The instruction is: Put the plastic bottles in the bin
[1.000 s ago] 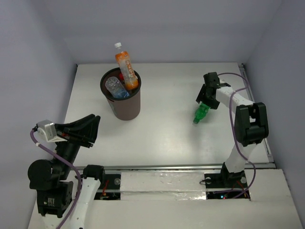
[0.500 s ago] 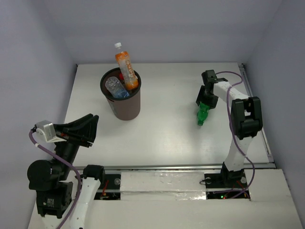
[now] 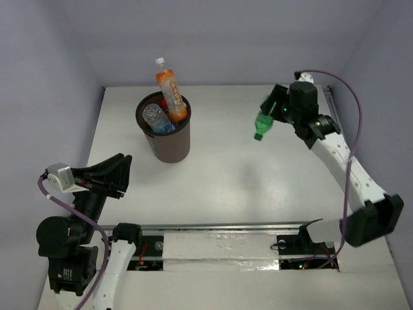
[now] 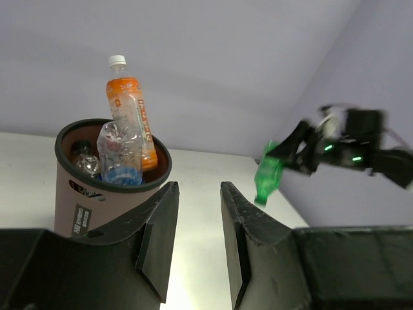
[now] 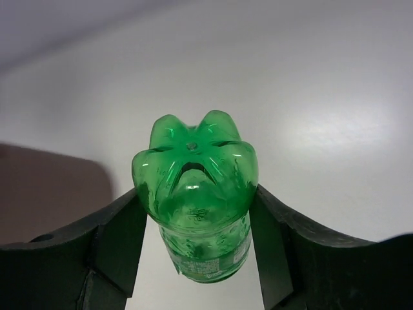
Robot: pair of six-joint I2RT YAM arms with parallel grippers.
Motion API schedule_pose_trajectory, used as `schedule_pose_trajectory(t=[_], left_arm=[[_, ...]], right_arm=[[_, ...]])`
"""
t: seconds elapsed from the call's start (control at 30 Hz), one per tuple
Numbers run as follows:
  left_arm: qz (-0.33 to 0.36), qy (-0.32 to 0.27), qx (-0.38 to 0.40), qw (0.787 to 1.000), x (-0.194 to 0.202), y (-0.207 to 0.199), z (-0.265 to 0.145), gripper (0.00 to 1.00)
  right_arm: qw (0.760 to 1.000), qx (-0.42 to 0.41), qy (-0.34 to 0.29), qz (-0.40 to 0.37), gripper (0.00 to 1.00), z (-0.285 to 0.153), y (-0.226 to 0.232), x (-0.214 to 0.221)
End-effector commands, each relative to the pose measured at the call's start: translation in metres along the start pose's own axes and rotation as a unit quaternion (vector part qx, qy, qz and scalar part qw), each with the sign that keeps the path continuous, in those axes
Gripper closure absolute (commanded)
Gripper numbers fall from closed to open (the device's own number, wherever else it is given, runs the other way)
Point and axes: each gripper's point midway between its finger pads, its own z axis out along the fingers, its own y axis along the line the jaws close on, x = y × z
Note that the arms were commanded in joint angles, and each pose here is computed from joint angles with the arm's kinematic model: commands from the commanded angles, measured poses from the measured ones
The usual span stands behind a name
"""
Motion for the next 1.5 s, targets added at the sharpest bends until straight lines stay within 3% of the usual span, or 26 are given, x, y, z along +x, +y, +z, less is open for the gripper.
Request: schedule_pose_trajectory(t=[0.0, 0.03, 0.2, 0.3, 0.33, 0.4, 0.47, 0.5, 0.57, 0.6, 0.63, 0.77, 0.93, 1.13, 1.27, 1.47], left_arm=[[0.007, -0.003, -0.012, 1.000, 0.000, 0.008, 0.010, 0.70], [0.008, -0.002, -0.016, 1.000, 0.000, 0.009, 0.010, 0.70], [0.011, 0.004, -0.039, 0.999, 0.003, 0.019, 0.014, 0.70], [0.014, 0.007, -0.052, 0.999, 0.006, 0.026, 0.017, 0.70], [0.014, 0.011, -0.056, 0.998, 0.009, 0.029, 0.018, 0.71], [0.017, 0.014, -0.068, 0.997, 0.011, 0.034, 0.021, 0.71], [0.019, 0.016, -0.073, 0.997, 0.011, 0.037, 0.022, 0.71], [0.020, 0.018, -0.082, 0.996, 0.013, 0.041, 0.024, 0.71], [0.025, 0.015, -0.091, 0.995, 0.011, 0.045, 0.026, 0.71], [0.027, 0.017, -0.097, 0.995, 0.012, 0.048, 0.028, 0.71], [0.029, 0.018, -0.100, 0.994, 0.012, 0.049, 0.029, 0.71], [0.032, 0.020, -0.111, 0.993, 0.016, 0.057, 0.034, 0.71], [0.026, 0.028, -0.112, 0.993, 0.023, 0.060, 0.038, 0.71], [0.026, 0.024, -0.110, 0.993, 0.021, 0.058, 0.037, 0.71], [0.025, 0.025, -0.108, 0.994, 0.021, 0.057, 0.036, 0.71], [0.017, 0.027, -0.099, 0.995, 0.024, 0.054, 0.034, 0.71]], right_arm=[[0.962, -0.187, -0.197, 0.029, 0.53, -0.103, 0.121, -0.094], [0.945, -0.234, -0.226, 0.034, 0.53, -0.127, 0.154, -0.101], [0.886, -0.303, -0.349, 0.042, 0.53, -0.189, 0.235, -0.150], [0.877, -0.307, -0.369, 0.021, 0.53, -0.171, 0.277, -0.146], [0.857, -0.326, -0.397, 0.034, 0.53, -0.190, 0.291, -0.166], [0.862, -0.312, -0.400, 0.010, 0.53, -0.158, 0.318, -0.159], [0.844, -0.322, -0.428, 0.018, 0.53, -0.174, 0.339, -0.181], [0.851, -0.320, -0.416, -0.006, 0.53, -0.143, 0.359, -0.163], [0.832, -0.347, -0.432, -0.004, 0.53, -0.161, 0.382, -0.171], [0.838, -0.341, -0.426, -0.024, 0.53, -0.134, 0.393, -0.158], [0.833, -0.353, -0.425, -0.029, 0.53, -0.140, 0.406, -0.149], [0.819, -0.374, -0.433, -0.047, 0.53, -0.141, 0.426, -0.136], [0.825, -0.373, -0.418, -0.071, 0.53, -0.120, 0.428, -0.109], [0.822, -0.389, -0.411, -0.062, 0.53, -0.143, 0.424, -0.092], [0.836, -0.381, -0.386, -0.081, 0.53, -0.126, 0.414, -0.053], [0.836, -0.403, -0.365, -0.074, 0.53, -0.139, 0.412, -0.037]])
